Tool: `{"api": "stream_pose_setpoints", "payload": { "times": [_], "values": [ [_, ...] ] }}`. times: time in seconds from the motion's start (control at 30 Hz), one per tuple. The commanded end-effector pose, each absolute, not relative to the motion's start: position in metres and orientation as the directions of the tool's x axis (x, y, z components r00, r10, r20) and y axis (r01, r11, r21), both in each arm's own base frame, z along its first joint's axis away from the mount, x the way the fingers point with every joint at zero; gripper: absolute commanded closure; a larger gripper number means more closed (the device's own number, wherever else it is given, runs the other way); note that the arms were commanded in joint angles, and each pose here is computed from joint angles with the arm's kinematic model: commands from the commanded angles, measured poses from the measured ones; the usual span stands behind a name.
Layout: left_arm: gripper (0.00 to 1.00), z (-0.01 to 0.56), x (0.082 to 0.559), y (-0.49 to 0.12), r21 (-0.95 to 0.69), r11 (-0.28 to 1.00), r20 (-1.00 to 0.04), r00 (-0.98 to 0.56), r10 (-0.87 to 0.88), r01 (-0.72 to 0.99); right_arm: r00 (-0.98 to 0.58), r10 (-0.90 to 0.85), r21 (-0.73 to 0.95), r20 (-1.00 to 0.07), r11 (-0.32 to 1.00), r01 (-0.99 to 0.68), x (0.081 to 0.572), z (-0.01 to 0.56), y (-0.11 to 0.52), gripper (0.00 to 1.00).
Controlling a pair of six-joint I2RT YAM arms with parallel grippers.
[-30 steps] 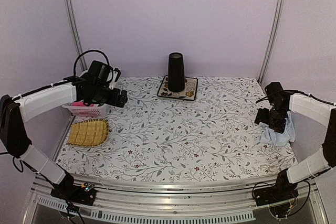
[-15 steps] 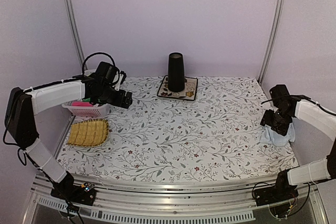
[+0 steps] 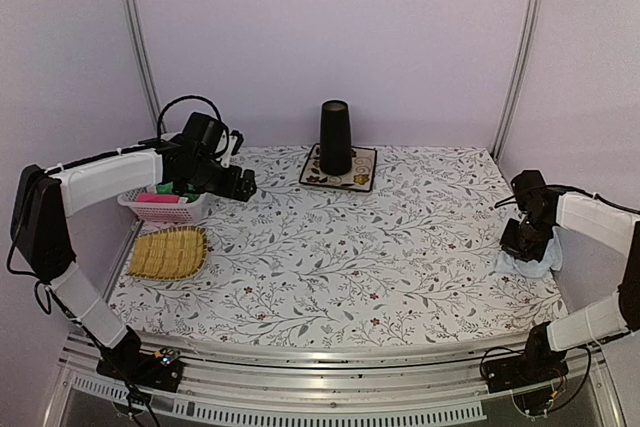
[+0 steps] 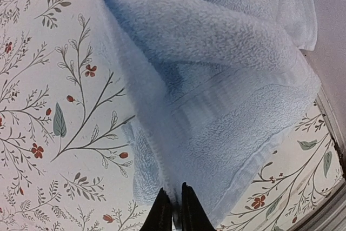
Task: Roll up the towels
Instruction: Pick up the towel from the corner of the board, then place the towel at the center of the board.
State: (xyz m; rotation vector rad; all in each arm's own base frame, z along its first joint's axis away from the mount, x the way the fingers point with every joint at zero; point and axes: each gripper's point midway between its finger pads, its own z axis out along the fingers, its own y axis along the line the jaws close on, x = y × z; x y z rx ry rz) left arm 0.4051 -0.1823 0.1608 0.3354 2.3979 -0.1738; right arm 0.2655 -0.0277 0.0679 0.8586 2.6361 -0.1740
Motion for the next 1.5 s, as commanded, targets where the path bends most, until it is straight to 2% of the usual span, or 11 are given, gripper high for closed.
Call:
{"api": "stream_pose_setpoints", "payload": {
  "times": [0.0, 0.27, 0.37, 0.47, 0.57, 0.63, 0.77, 0.87, 0.97, 1.2, 1.47],
  "values": [
    [0.03, 0.167, 0.398, -0.192, -0.087, 0.945, -0.674, -0.717, 0.177, 0.315, -0.723, 0.558, 0.038, -0.408, 0.801, 0.597, 0.268, 0.084, -0.027, 0.96],
    [0.03, 0.173, 0.398, -0.204, -0.140, 0.925, -0.689, -0.706, 0.165, 0.353, -0.746, 0.497, 0.165, -0.443, 0.863, 0.477, 0.295, 0.123, -0.003, 0.98],
    [0.03, 0.186, 0.398, -0.211, -0.166, 0.910, -0.713, -0.684, 0.155, 0.380, -0.771, 0.384, 0.318, -0.508, 0.916, 0.247, 0.327, 0.166, 0.058, 0.98],
    [0.03, 0.208, 0.400, -0.217, -0.178, 0.893, -0.755, -0.639, 0.146, 0.414, -0.770, 0.234, 0.420, -0.593, 0.906, -0.048, 0.357, 0.236, 0.149, 0.98],
    [0.03, 0.231, 0.402, -0.221, -0.170, 0.878, -0.794, -0.590, 0.146, 0.447, -0.727, 0.090, 0.465, -0.681, 0.820, -0.334, 0.369, 0.321, 0.244, 0.98],
    [0.03, 0.245, 0.402, -0.224, -0.163, 0.865, -0.819, -0.554, 0.150, 0.475, -0.633, 0.042, 0.453, -0.773, 0.735, -0.504, 0.362, 0.398, 0.293, 0.98],
    [0.03, 0.270, 0.399, -0.225, -0.149, 0.851, -0.862, -0.488, 0.138, 0.503, -0.521, 0.017, 0.420, -0.853, 0.617, -0.666, 0.333, 0.467, 0.336, 0.98],
    [0.03, 0.284, 0.395, -0.225, -0.151, 0.840, -0.884, -0.452, 0.122, 0.522, -0.495, 0.067, 0.416, -0.866, 0.646, -0.640, 0.330, 0.477, 0.323, 0.98],
    [0.03, 0.288, 0.391, -0.227, -0.150, 0.828, -0.889, -0.439, 0.126, 0.540, -0.502, 0.065, 0.393, -0.862, 0.712, -0.582, 0.337, 0.454, 0.304, 0.98],
    [0.03, 0.286, 0.384, -0.223, -0.127, 0.827, -0.886, -0.438, 0.154, 0.548, -0.689, 0.093, 0.443, -0.719, 0.825, -0.351, 0.328, 0.358, 0.248, 0.98],
    [0.03, 0.260, 0.362, -0.252, -0.223, 0.694, -0.858, -0.475, 0.193, 0.685, -0.801, 0.262, 0.407, -0.538, 0.913, 0.026, 0.314, 0.261, 0.148, 0.98]
  ]
}}
